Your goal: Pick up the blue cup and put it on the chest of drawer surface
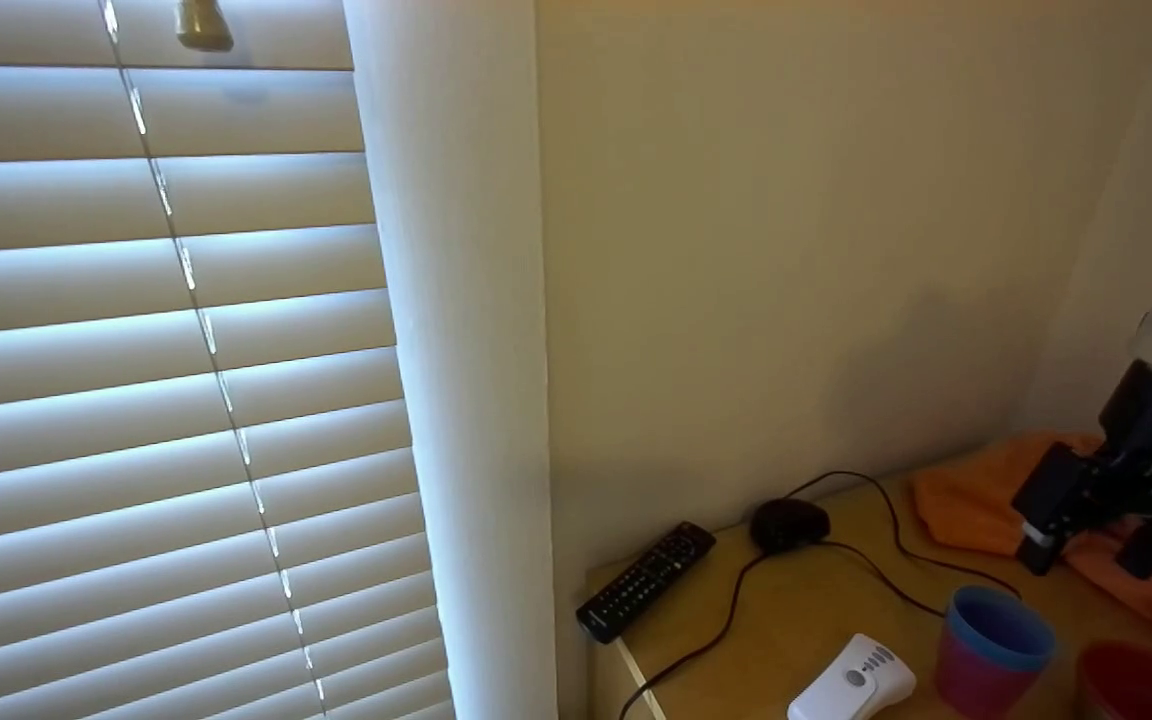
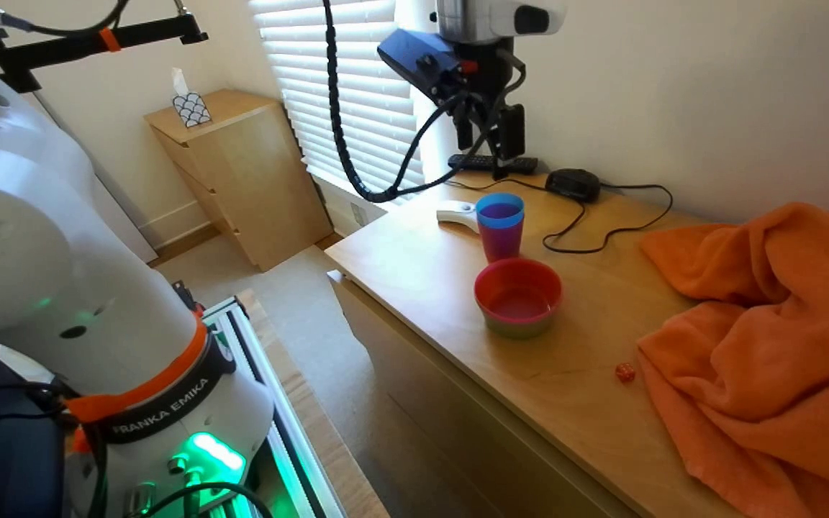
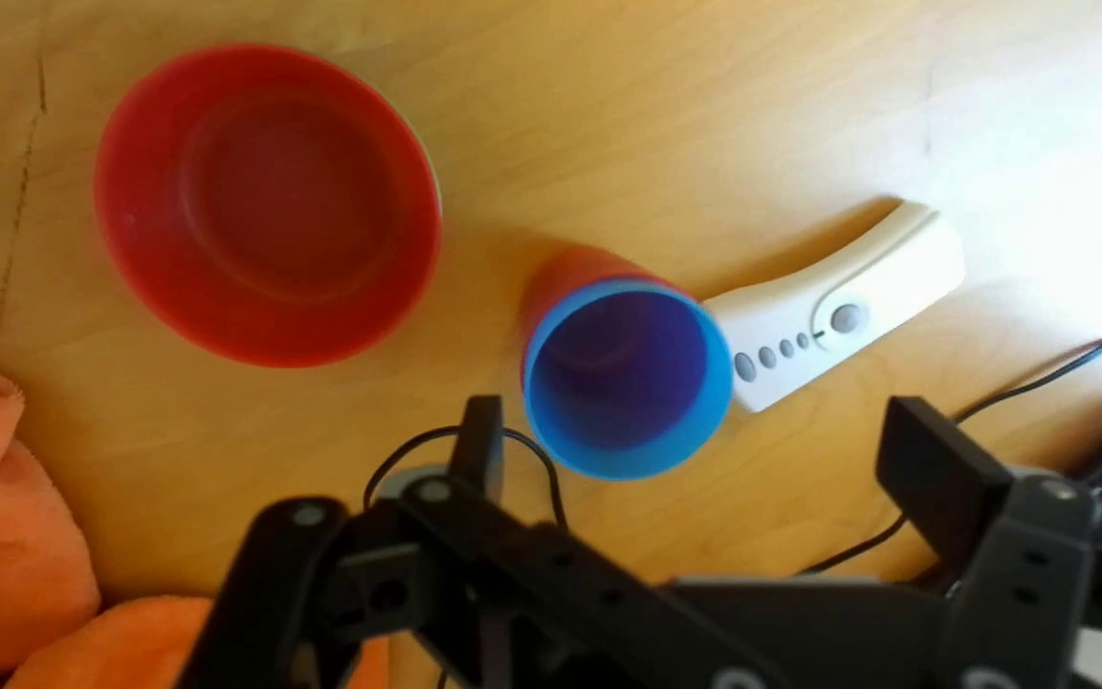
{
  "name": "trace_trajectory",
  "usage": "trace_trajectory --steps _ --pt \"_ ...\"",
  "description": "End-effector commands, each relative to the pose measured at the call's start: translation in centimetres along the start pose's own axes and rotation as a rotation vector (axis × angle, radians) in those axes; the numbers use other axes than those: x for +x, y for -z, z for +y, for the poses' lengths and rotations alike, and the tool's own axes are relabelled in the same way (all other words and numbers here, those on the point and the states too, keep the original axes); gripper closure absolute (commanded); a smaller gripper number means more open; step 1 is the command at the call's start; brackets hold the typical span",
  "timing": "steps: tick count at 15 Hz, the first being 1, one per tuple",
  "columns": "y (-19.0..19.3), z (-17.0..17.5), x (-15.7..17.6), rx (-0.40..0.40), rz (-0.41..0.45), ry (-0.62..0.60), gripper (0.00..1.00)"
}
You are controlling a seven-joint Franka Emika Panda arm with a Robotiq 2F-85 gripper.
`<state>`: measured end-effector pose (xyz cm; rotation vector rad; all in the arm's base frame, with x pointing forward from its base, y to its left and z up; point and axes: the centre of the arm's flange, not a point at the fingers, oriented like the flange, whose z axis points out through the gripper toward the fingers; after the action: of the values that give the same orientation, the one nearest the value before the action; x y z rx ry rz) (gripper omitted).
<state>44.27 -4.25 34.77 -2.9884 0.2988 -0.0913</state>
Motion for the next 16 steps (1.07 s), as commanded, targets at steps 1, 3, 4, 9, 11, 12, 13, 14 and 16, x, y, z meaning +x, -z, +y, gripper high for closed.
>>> trace_trajectory --steps 1,3,4,9,11,12,13,14,16 --pt "-0.5 0.3 0.6 0.002 -0.009 -0.006 0.0" --pt "-1.1 0.2 1.3 0.0 -0.018 -0.009 0.0" --pt "-1.8 0.3 1.8 0.021 -0.04 -0.002 0.0" --pt "-4.6 1.9 1.7 -0.023 -0.098 0.004 0.04" --pt "-5.6 2.7 1.7 -0.038 -0.116 -0.02 0.11" --pt "-5.9 3.1 1.6 -0.033 -0.122 -0.027 0.17" --pt "-6.0 3.4 1.6 -0.031 -0.124 -0.036 0.24" --pt "-6.2 3.7 1.6 -0.032 -0.128 -0.043 0.22" --pt "-6.5 4.0 1.6 -0.035 -0.127 -0.055 0.34"
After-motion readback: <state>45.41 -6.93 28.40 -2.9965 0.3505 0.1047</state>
